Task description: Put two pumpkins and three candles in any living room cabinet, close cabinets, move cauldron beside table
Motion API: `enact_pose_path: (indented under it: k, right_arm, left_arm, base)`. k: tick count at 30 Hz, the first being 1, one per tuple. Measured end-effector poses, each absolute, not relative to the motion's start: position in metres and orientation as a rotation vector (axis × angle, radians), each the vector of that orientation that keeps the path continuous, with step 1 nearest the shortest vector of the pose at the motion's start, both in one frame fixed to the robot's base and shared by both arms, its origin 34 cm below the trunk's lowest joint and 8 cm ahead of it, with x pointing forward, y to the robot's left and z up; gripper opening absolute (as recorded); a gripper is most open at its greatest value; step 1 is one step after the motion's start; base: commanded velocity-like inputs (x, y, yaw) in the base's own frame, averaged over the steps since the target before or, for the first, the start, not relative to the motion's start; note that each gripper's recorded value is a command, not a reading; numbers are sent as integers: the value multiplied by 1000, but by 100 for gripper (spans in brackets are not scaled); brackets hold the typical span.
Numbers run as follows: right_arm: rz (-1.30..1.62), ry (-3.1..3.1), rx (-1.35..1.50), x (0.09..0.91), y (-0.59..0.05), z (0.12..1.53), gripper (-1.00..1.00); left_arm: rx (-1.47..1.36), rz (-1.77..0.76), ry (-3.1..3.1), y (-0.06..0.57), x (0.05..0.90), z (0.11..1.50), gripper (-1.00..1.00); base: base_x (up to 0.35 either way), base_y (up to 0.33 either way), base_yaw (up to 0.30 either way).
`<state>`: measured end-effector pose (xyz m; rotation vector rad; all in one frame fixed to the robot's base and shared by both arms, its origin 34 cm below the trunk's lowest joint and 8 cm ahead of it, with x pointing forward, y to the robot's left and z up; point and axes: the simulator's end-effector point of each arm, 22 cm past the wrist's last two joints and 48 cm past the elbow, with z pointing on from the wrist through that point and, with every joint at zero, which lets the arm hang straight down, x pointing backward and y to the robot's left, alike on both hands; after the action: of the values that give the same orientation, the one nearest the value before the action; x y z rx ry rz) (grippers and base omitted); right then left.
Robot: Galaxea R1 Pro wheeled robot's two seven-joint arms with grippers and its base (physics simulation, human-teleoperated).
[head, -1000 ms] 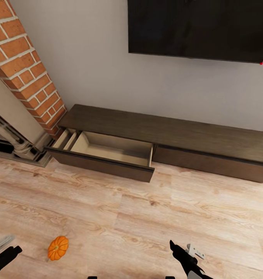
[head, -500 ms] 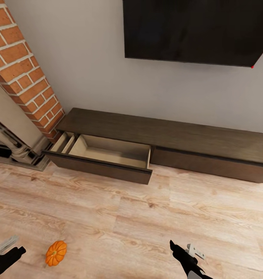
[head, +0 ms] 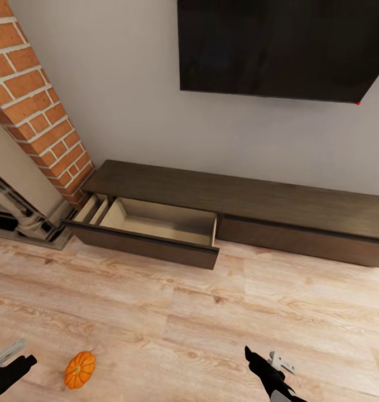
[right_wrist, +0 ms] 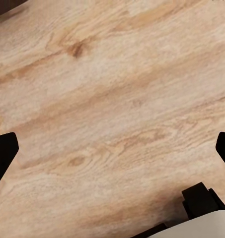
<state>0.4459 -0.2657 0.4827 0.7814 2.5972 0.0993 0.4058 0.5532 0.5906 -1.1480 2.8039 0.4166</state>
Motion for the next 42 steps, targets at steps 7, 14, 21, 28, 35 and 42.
enact_pose_path:
  k: [7,14,21,28,35,42]
  right_arm:
    - [103,2587,779,451,-266,486,100]
    - [104,2570,773,456,-266,490,100]
    - [104,2552,767,463,-268,495,100]
    - [108,2540,764,467,-268,499,100]
    - [112,2530,760,472,-268,502,100]
    - [116,2519,757,477,-268,506,100]
  left_arm:
    - [-1148,408,2793,553,409,594,100]
    - [-1151,401,2780,554,413,597,100]
    - [-1150,393,2770,554,417,601,100]
    - [-1149,385,2760,554,420,604,100]
    - [-1149,376,2750,554,424,607,100]
    - [-1147,368,2740,554,427,610,100]
  base:
    - [0,0,0]
    - [0,0,0]
    - [0,0,0]
    - [0,0,0]
    - [0,0,0]
    - [0,0,0]
